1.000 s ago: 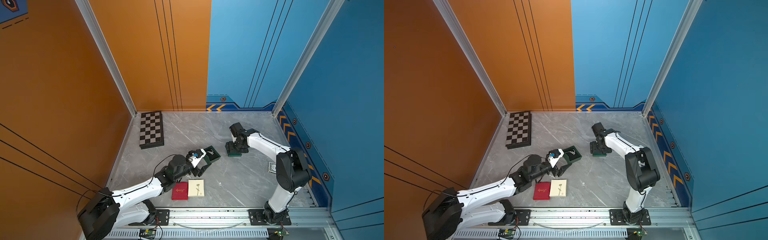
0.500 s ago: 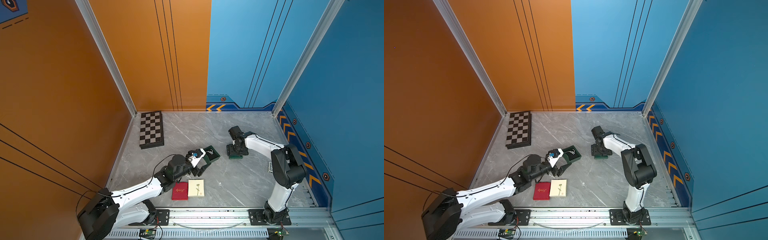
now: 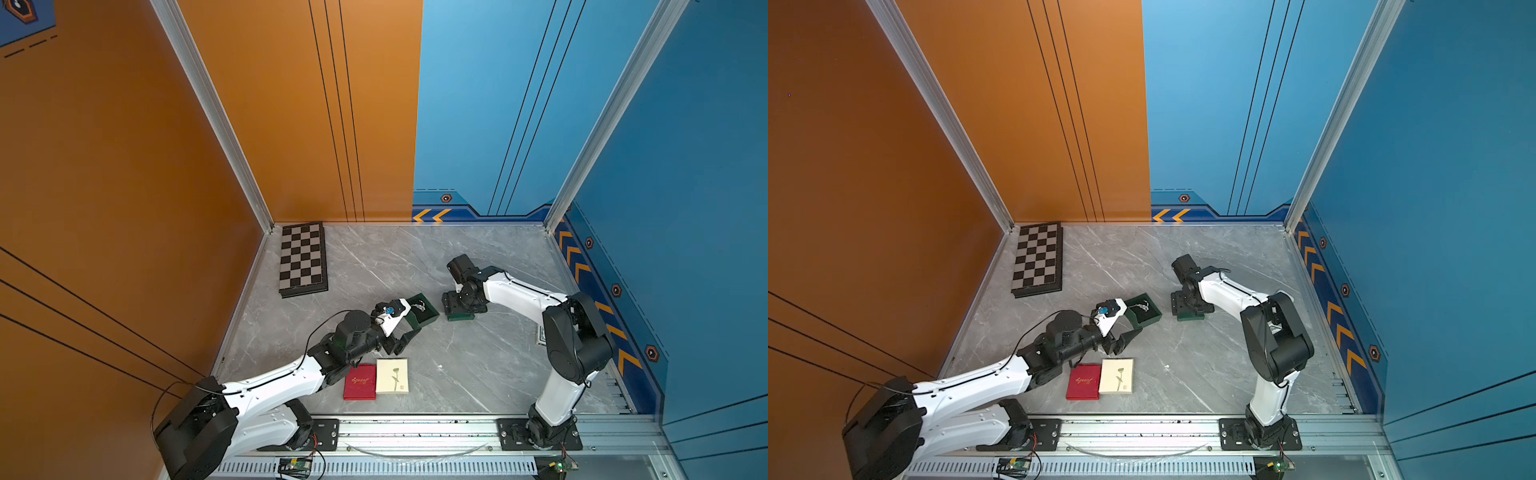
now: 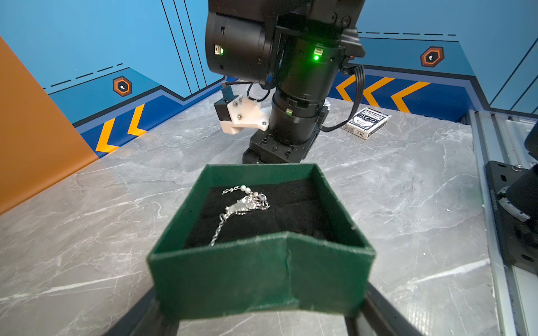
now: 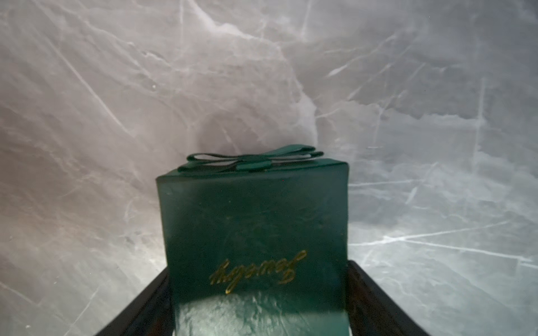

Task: Take the necklace out of the lift-off lid jewelry box
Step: Place the lid at the center of the board, then place the jewelry box at the center of the board.

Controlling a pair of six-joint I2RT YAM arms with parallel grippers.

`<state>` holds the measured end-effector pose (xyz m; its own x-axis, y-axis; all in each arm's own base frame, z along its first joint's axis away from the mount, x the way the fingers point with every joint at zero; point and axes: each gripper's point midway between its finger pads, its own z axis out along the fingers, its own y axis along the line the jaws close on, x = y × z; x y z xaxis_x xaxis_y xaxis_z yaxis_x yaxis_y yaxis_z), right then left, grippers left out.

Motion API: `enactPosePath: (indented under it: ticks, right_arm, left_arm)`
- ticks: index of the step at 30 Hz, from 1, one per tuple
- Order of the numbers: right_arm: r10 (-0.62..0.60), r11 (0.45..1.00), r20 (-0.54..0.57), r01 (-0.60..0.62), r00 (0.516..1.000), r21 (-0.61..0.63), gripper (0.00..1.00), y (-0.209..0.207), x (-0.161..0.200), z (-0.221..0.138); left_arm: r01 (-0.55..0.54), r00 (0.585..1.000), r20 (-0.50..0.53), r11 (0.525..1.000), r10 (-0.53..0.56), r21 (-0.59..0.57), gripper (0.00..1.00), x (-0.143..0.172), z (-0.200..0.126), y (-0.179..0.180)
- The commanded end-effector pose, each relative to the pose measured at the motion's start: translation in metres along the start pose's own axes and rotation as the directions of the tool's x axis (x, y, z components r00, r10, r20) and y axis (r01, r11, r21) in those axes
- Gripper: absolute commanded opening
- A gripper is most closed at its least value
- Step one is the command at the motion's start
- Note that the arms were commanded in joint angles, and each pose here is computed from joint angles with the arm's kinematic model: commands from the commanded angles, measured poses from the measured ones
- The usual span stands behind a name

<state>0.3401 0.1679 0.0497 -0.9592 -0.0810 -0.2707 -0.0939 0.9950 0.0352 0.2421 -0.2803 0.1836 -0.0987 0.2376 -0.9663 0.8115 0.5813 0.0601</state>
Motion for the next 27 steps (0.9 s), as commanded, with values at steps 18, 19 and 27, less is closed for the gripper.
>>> enactPosePath:
  ticks: [18,19,27]
  right_arm:
    - [-0.019,0.999,0.091,0.022,0.996,-0.037,0.9,0.016,-0.013,-0.044]
    - [-0.019,0.999,0.103,0.024,0.994,-0.047,0.88,0.017,-0.015,-0.051]
    - [-0.011,0.972,0.243,0.067,0.97,-0.224,0.56,0.045,-0.03,-0.123]
  left_arm:
    - [0.018,1.0,0.002,1.0,-0.018,-0.025,0.52,0.005,-0.007,0.009]
    - [0.019,1.0,0.004,0.999,-0.019,-0.027,0.52,0.005,-0.007,0.01]
    - [0.021,1.0,-0.007,1.0,-0.021,-0.023,0.52,0.008,-0.005,0.01]
